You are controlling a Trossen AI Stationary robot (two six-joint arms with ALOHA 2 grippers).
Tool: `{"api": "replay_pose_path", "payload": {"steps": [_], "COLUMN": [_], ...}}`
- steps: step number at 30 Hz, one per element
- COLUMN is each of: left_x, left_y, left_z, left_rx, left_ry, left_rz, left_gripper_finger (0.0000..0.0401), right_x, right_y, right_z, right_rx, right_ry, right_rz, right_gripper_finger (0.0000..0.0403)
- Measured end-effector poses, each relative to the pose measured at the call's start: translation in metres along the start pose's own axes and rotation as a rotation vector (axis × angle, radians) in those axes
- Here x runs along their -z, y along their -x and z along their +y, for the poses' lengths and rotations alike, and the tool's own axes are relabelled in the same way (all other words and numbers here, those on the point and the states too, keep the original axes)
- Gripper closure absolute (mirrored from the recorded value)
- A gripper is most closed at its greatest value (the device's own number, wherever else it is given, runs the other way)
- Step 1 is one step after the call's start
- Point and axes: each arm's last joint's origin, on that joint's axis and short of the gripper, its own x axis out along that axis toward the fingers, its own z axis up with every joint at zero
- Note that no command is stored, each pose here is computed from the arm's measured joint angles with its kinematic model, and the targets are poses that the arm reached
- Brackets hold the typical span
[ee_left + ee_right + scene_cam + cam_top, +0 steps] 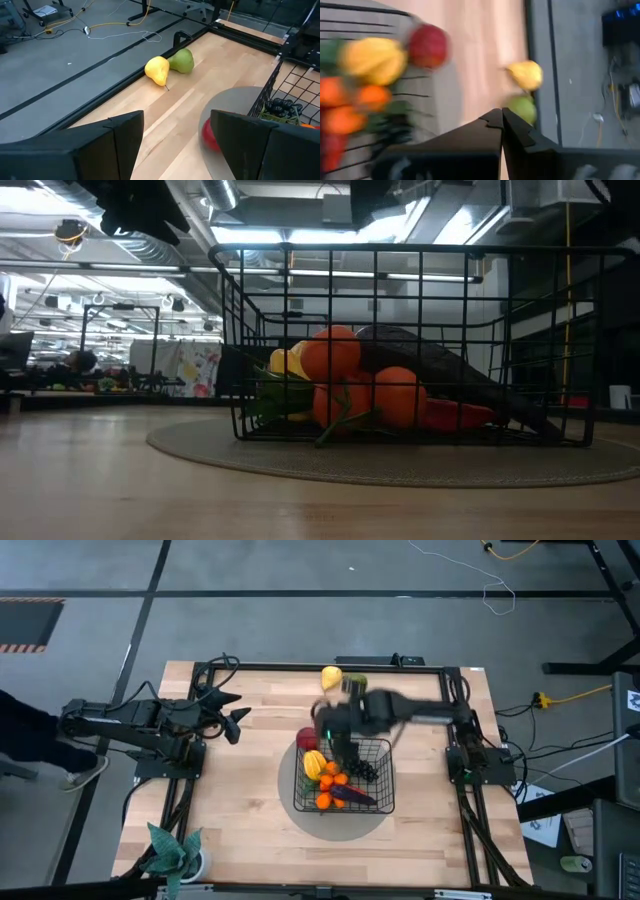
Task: Build produce basket
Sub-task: Put the pomegranate into the wire basket
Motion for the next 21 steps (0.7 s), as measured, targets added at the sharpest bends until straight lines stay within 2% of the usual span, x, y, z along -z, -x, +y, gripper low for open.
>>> {"api": "replay_pose_path", "payload": {"steps": [4, 6, 9, 11, 14, 17, 21], "left_x": [0.001, 0.001, 0.001, 0.001, 0.001, 0.001, 0.001], "left_y": [0.000, 0.000, 0.000, 0.000, 0.000, 0.000, 0.000], "left_z": [-0.001, -0.002, -0.002, -0.002, -0.002, -0.002, -0.002], "left_rx": [0.047, 0.056, 0.055, 0.055, 0.055, 0.055, 0.054], "left_ry": [-0.001, -0.001, -0.018, -0.031, -0.034, -0.035, -0.036], "left_rz": [0.019, 0.023, 0.022, 0.021, 0.021, 0.021, 0.021], "left_gripper_finger": [0.0183, 0.0183, 0.0183, 0.0183, 0.0183, 0.0183, 0.0183], "right_x": [0.005, 0.010, 0.008, 0.001, -0.013, -0.016, -0.008], "right_y": [-0.033, -0.051, -0.077, -0.090, -0.106, -0.119, -0.129], "right_z": [-0.057, -0.086, -0.115, -0.120, -0.113, -0.102, -0.093], "right_rx": [-0.007, -0.094, -0.299, -0.424, -0.516, -0.538, -0.587], "right_ry": [-0.108, -0.187, -0.317, -0.321, -0.247, -0.159, -0.136], "right_rz": [0.085, 0.105, 0.043, -0.042, -0.134, -0.104, 0.018], "right_gripper_finger": [0.0403, 0.0403, 0.0402, 0.0402, 0.0402, 0.0402, 0.0402]}}
